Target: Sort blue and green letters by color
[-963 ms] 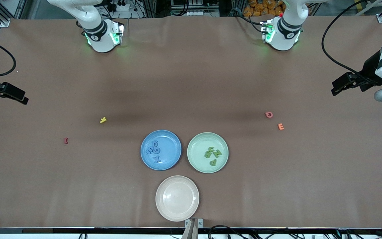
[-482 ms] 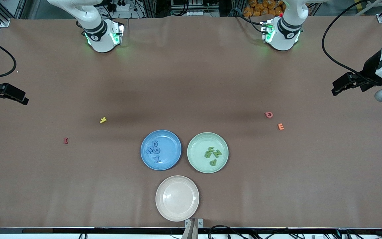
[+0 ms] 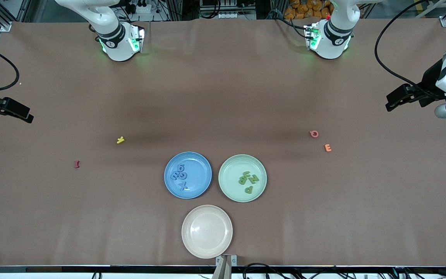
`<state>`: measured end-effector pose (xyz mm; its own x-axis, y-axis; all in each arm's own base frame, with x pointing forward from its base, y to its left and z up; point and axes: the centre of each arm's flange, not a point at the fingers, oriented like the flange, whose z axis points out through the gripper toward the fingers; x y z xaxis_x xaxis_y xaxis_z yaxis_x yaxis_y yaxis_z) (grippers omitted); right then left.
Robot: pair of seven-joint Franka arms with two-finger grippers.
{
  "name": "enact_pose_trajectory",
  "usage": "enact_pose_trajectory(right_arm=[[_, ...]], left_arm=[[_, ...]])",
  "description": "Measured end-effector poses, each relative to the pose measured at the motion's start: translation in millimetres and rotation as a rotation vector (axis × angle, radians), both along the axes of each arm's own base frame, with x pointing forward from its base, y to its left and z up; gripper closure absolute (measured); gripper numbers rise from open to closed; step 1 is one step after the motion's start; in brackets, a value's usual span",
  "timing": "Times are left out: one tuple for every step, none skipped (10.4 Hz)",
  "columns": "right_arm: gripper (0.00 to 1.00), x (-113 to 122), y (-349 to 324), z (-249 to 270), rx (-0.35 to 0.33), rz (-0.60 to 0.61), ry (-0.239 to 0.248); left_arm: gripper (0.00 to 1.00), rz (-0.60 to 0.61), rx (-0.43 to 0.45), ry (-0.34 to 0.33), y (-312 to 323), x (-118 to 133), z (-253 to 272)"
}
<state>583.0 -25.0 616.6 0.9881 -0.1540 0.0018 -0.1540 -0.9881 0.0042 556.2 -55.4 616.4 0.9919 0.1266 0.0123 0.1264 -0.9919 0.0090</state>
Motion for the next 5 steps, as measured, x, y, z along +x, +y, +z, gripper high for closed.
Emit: enact_pose_trajectory(right_arm=[[0.00, 0.0, 0.0, 0.0, 0.000, 0.000, 0.000], [0.00, 0.1, 0.0, 0.0, 0.000, 0.000, -0.001], [0.00, 0.1, 0.0, 0.0, 0.000, 0.000, -0.001], [0.00, 0.1, 0.0, 0.0, 0.000, 0.000, -0.001], [0.00, 0.1, 0.0, -0.1, 0.000, 0.000, -0.001]], left_arm=[[0.00, -0.009, 0.000, 0.000, -2.0, -0.2, 0.0], [0.00, -0.024, 0.010, -0.002, -3.0, -0.3, 0.1], [0.00, -0.052, 0.042, -0.018, -1.6, 0.7, 4.7], [0.00, -0.062, 0.054, -0.033, -0.2, 1.1, 11.8], [0.00, -0.062, 0.056, -0.043, 0.3, 1.3, 16.5]])
